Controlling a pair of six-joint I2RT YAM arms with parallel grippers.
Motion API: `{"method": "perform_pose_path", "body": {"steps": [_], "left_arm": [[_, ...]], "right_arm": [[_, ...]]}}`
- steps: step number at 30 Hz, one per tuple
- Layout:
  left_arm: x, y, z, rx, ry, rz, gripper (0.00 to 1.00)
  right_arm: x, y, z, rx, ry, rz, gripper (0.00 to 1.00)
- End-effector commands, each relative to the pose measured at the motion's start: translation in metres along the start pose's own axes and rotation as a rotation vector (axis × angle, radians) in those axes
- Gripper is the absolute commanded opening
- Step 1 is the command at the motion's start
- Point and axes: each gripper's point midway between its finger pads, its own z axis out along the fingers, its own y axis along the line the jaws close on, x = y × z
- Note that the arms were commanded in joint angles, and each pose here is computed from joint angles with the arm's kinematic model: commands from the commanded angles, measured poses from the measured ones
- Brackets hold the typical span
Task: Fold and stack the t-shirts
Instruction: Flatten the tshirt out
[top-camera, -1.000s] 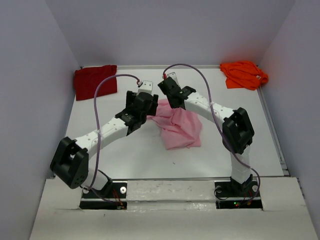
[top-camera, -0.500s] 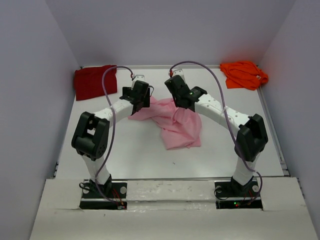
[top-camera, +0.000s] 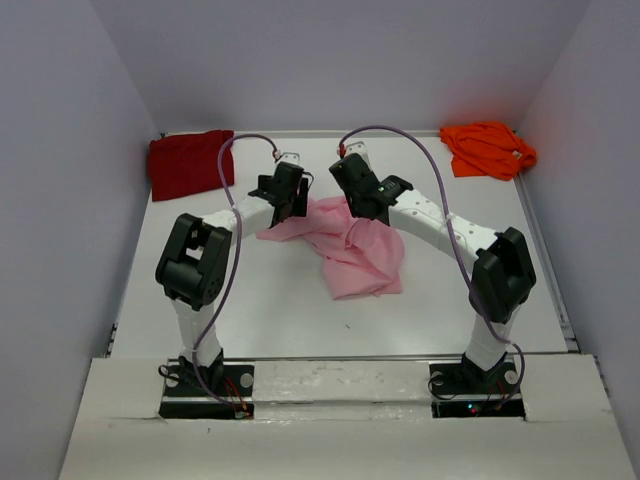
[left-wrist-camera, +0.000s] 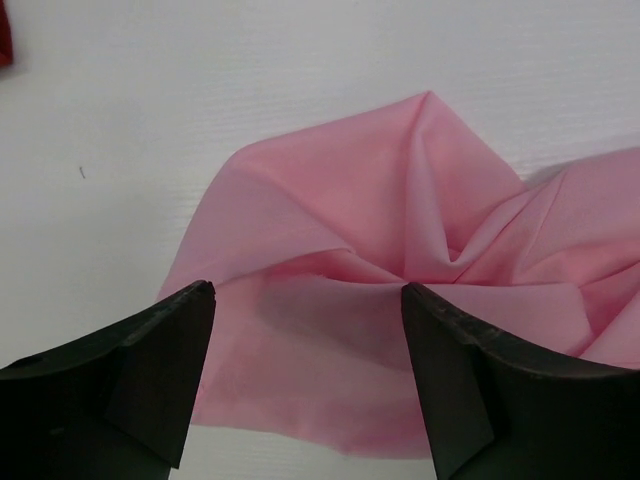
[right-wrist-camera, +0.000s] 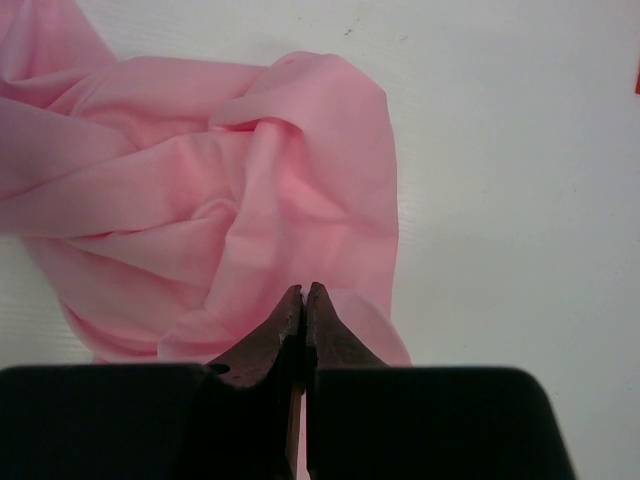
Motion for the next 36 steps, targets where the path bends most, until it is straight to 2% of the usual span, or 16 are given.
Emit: {"method": "perform_pose_path", "body": {"steps": [1, 2, 3, 4, 6, 7, 10, 13, 18, 21, 26, 29, 32, 34, 35, 36], "left_arm": [[-0.023, -0.015, 0.002, 0.048, -0.055, 0.001, 0.82], [-0.022, -0.014, 0.002, 0.044, -0.052, 0.004, 0.75], [-0.022, -0.014, 0.002, 0.047, -0.052, 0.015, 0.57], [-0.022, -0.015, 0.003, 0.048, -0.053, 0.019, 0.50], [-0.021, -0.015, 0.005, 0.052, -0.047, 0.020, 0.28], [-0.016, -0.015, 0.008, 0.048, -0.036, 0.024, 0.23], [-0.009, -0.017, 0.013, 0.055, -0.017, 0.031, 0.29], [-0.003, -0.018, 0.016, 0.056, -0.004, 0.041, 0.27], [0.000, -0.024, 0.012, 0.065, -0.002, 0.052, 0.55], [0.001, -0.024, 0.010, 0.038, -0.009, 0.076, 0.64], [0.001, -0.026, 0.004, 0.030, -0.019, 0.099, 0.66], [0.005, -0.029, 0.004, 0.035, -0.012, 0.114, 0.61], [0.009, -0.033, 0.007, 0.050, 0.004, 0.124, 0.32], [0.012, -0.035, 0.009, 0.059, 0.012, 0.134, 0.19], [0.013, -0.036, 0.010, 0.060, 0.018, 0.136, 0.04], [0.016, -0.036, 0.012, 0.059, 0.026, 0.141, 0.00]], "right_arm": [[-0.015, 0.000, -0.003, -0.007, -0.050, 0.025, 0.00], [-0.013, 0.001, -0.003, -0.009, -0.046, 0.023, 0.00], [-0.013, 0.001, -0.002, -0.009, -0.045, 0.022, 0.00], [-0.013, 0.001, -0.002, -0.009, -0.046, 0.024, 0.00], [-0.013, 0.001, -0.003, -0.011, -0.045, 0.024, 0.00], [-0.016, 0.001, -0.003, -0.011, -0.051, 0.028, 0.00], [-0.020, -0.001, -0.006, -0.005, -0.062, 0.028, 0.00], [-0.022, -0.003, -0.007, 0.000, -0.066, 0.026, 0.00], [-0.018, -0.002, -0.004, 0.003, -0.056, 0.020, 0.00], [-0.016, -0.001, -0.002, 0.001, -0.052, 0.016, 0.00], [-0.017, -0.001, -0.003, 0.000, -0.053, 0.017, 0.00], [-0.017, 0.001, -0.002, -0.007, -0.052, 0.018, 0.00], [-0.016, 0.001, -0.001, -0.005, -0.049, 0.017, 0.00], [-0.014, 0.002, 0.000, -0.007, -0.045, 0.013, 0.00], [-0.014, 0.002, 0.000, -0.006, -0.044, 0.015, 0.00], [-0.014, 0.001, 0.000, -0.004, -0.044, 0.014, 0.00]]}}
